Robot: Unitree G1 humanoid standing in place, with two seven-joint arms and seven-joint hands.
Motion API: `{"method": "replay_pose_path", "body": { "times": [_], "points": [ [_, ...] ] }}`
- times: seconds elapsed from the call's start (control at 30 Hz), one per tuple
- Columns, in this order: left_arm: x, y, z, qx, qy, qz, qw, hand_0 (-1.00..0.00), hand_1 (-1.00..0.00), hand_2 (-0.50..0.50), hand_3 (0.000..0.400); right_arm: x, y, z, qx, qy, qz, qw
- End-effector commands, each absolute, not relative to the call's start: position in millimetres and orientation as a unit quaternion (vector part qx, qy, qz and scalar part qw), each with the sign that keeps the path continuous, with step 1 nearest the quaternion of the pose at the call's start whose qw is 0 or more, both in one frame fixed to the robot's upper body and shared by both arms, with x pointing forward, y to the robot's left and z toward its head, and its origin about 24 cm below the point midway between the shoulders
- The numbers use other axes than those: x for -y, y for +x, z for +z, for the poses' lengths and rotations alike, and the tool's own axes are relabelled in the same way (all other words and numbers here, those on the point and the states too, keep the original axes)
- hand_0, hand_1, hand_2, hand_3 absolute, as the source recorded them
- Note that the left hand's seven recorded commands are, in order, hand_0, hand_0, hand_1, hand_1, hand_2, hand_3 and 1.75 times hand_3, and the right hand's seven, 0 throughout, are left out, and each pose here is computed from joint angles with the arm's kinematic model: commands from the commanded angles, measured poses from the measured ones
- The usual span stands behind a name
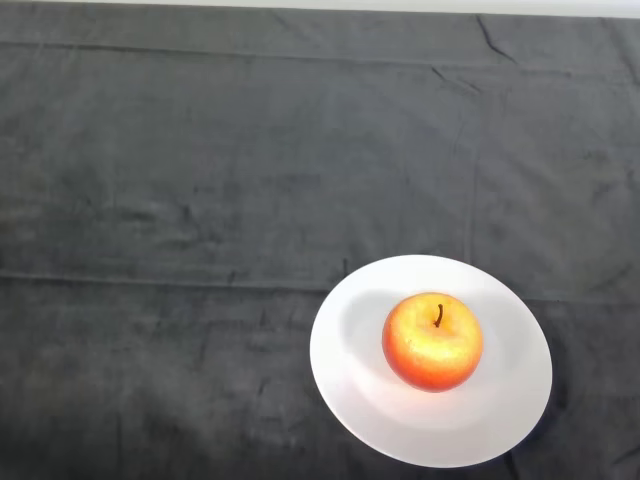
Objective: Move the apple to the plate
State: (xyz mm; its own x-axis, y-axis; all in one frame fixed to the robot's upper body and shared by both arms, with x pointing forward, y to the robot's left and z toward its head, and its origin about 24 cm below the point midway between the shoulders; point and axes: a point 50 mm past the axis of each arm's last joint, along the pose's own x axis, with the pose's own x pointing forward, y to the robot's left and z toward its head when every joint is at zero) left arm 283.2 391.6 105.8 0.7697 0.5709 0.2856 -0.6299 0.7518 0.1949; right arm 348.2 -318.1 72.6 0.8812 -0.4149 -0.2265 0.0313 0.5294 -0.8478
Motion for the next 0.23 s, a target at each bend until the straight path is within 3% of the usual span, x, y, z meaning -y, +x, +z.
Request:
{"method": "replay_pose_path", "body": {
  "times": [0.03, 0.23],
  "points": [
    [-403.2, 274.7, 112.6, 0.103, 0.164, 0.332, 0.923, 0.0, 0.0, 0.0, 0.0, 324.8, 339.4, 61.4, -0.226, -0.462, -0.132, 0.847],
    [-402.3, 275.4, 112.4, 0.103, 0.164, 0.331, 0.923, 0.0, 0.0, 0.0, 0.0, 324.8, 339.4, 61.4, -0.226, -0.462, -0.132, 0.847]
  ]
}}
